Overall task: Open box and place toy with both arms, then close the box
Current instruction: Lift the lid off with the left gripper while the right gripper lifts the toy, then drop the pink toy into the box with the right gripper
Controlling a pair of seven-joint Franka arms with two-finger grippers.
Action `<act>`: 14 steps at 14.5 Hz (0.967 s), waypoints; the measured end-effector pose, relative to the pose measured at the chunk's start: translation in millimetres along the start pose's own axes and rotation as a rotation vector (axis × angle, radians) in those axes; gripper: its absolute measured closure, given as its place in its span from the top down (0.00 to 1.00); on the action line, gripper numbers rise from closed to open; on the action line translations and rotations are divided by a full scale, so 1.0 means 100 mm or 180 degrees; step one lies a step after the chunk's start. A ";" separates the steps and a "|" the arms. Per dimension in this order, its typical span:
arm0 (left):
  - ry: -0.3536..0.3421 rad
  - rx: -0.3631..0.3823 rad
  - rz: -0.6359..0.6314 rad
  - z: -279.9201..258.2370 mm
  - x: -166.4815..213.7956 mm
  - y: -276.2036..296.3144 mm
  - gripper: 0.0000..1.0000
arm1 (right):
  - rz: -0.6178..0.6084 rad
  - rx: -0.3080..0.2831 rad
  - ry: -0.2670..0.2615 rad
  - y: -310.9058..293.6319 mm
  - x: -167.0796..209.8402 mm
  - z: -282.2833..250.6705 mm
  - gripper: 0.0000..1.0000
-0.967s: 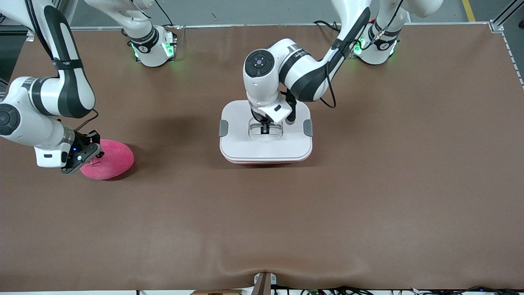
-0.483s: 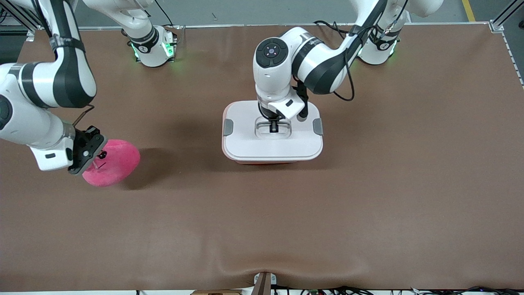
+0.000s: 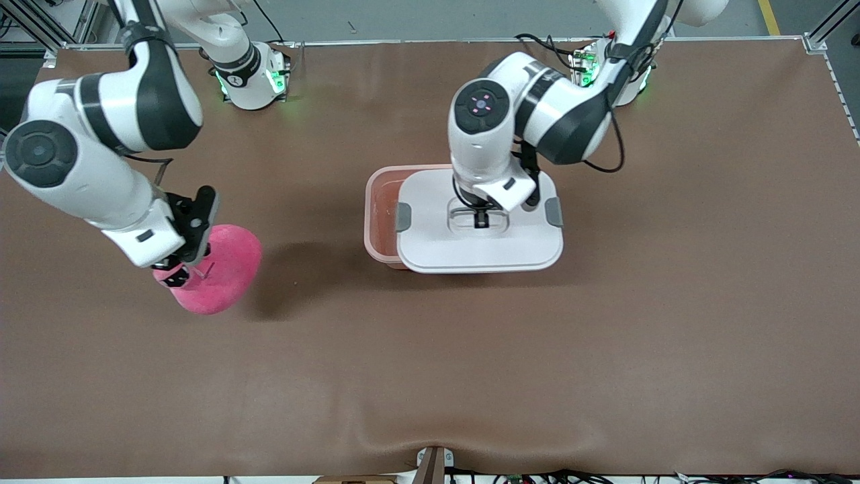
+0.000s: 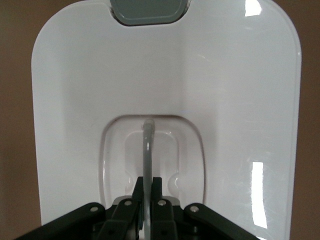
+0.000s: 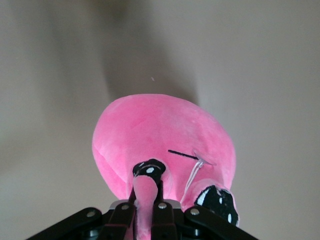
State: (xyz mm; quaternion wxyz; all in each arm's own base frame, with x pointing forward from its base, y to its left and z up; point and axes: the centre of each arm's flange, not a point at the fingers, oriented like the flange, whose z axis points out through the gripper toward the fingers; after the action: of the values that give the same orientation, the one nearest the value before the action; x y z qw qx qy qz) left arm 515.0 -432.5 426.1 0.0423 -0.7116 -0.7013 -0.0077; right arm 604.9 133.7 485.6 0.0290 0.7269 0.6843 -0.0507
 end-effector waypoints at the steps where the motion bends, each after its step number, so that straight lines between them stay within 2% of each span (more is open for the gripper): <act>1: -0.0011 0.0005 0.0017 -0.05 0.13 0.05 0.07 | -0.0194 -0.0083 -0.0073 -0.04 0.20 -0.09 0.11; 5: -0.0112 0.0043 0.0064 -0.24 0.63 0.19 0.07 | -0.0944 -0.0427 -0.0467 -0.48 1.27 -0.41 0.11; 7: -0.0101 0.0076 0.0103 -0.23 0.90 0.18 0.07 | -0.1126 -0.0532 -0.0565 -0.73 1.70 -0.51 0.11; 10: -0.0118 0.0059 0.0146 -0.21 1.32 0.14 0.07 | -0.1218 -0.0563 -0.0618 -1.05 2.16 -0.60 0.11; 14: -0.0129 0.0073 0.0178 -0.22 1.88 0.18 0.07 | -0.1307 -0.0527 -0.0826 -1.36 2.67 -0.45 0.11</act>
State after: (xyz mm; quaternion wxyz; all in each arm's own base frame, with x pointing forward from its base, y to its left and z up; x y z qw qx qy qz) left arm 537.3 -246.3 460.4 0.0365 -0.7304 -0.6819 0.0160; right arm 486.4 412.0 503.2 0.1650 0.5552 0.8099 -0.0921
